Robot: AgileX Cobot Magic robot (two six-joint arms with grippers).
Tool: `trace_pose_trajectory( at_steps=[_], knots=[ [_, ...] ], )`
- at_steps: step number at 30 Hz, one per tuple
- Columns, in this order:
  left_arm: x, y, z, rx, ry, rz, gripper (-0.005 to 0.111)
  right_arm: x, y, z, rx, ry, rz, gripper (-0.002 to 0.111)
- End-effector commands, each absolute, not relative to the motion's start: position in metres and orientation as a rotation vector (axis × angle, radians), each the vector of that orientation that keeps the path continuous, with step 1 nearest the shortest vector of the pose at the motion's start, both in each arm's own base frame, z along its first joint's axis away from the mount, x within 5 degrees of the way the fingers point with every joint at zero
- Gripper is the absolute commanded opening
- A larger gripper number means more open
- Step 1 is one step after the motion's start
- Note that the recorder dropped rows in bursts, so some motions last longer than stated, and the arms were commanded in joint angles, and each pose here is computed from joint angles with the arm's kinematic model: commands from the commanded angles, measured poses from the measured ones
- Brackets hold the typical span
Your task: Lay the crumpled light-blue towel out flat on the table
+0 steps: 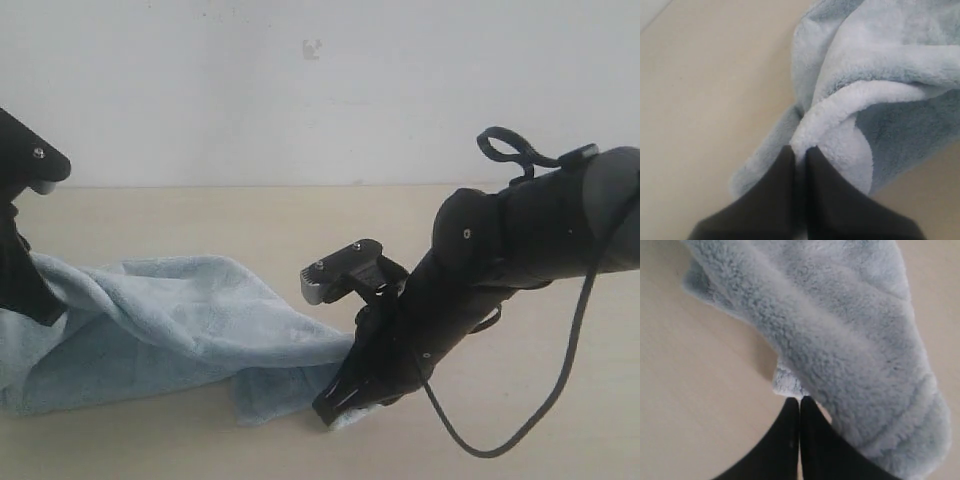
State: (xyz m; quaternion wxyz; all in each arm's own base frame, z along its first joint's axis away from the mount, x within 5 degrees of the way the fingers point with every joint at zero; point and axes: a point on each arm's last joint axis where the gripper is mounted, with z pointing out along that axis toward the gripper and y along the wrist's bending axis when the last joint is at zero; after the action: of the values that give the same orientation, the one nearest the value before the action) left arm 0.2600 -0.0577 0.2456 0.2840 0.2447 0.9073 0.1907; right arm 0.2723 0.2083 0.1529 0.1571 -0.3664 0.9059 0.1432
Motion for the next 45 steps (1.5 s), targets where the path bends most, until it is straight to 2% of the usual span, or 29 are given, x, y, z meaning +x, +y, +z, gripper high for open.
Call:
trace_pose_trajectory(
  at_steps=[1, 3, 6, 10, 13, 16, 18, 20, 22, 23, 25, 27, 29, 32, 35, 36, 41, 45],
  knots=[
    [0.260, -0.063, 0.248, 0.634, 2.379, 0.408, 0.004, 0.274, 0.210, 0.168, -1.068, 2.537, 0.409, 0.009],
    [0.255, -0.072, 0.257, 0.474, 2.379, 0.189, 0.004, 0.274, 0.208, 0.185, -1.067, 2.469, 0.395, 0.027],
    [0.244, -0.079, 0.255, 0.460, 2.437, 0.043, 0.004, 0.277, 0.206, 0.194, -1.064, 2.414, 0.353, 0.040],
    [0.226, -0.079, 0.244, 0.533, 2.629, -0.006, 0.004, 0.282, 0.206, 0.190, -1.027, 2.359, 0.318, 0.042],
    [0.211, -0.073, 0.254, 0.539, 2.675, 0.013, 0.004, 0.281, 0.206, 0.188, -1.033, 2.374, 0.321, 0.042],
    [0.192, -0.066, 0.284, 0.499, 2.541, -0.029, 0.004, 0.280, 0.208, 0.181, -0.994, 2.423, 0.361, 0.042],
    [0.182, -0.068, 0.304, 0.426, 2.409, -0.154, 0.004, 0.283, 0.210, 0.161, -1.009, 2.470, 0.347, 0.042],
    [0.174, -0.072, 0.314, 0.367, 2.356, -0.279, 0.004, 0.283, 0.213, 0.138, -1.007, 2.546, 0.357, 0.042],
    [0.171, -0.073, 0.314, 0.364, 2.371, -0.310, 0.004, 0.280, 0.218, 0.123, -1.074, 2.557, 0.349, 0.042],
    [0.170, -0.073, 0.313, 0.365, 2.383, -0.311, 0.004, 0.277, 0.222, 0.120, -1.107, 2.555, 0.347, 0.045],
    [0.169, -0.072, 0.311, 0.423, 2.399, -0.280, 0.004, 0.270, 0.230, 0.111, -1.195, 2.539, 0.338, 0.058],
    [0.167, -0.071, 0.310, 0.521, 2.395, -0.243, 0.004, 0.268, 0.235, 0.109, -1.245, 2.502, 0.328, 0.064],
    [0.165, -0.071, 0.309, 0.649, 2.389, -0.198, 0.004, 0.269, 0.237, 0.105, -1.247, 2.482, 0.313, 0.062],
    [0.164, -0.070, 0.308, 0.804, 2.357, -0.136, 0.004, 0.276, 0.230, 0.104, -1.275, 2.450, 0.250, 0.043],
    [0.166, -0.067, 0.308, 0.820, 2.341, -0.083, 0.004, 0.285, 0.216, 0.105, -1.209, 2.501, 0.207, 0.006],
    [0.167, -0.066, 0.308, 0.832, 2.332, -0.050, 0.004, 0.289, 0.209, 0.108, -1.156, 2.523, 0.201, 0.000],
    [0.176, -0.053, 0.313, 0.862, 2.241, 0.204, 0.004, 0.301, 0.182, 0.140, -0.920, 2.577, 0.222, -0.001],
    [0.188, -0.058, 0.321, 0.690, 2.120, 0.141, 0.004, 0.300, 0.167, 0.193, -0.801, 2.473, 0.246, 0.000]
  ],
)
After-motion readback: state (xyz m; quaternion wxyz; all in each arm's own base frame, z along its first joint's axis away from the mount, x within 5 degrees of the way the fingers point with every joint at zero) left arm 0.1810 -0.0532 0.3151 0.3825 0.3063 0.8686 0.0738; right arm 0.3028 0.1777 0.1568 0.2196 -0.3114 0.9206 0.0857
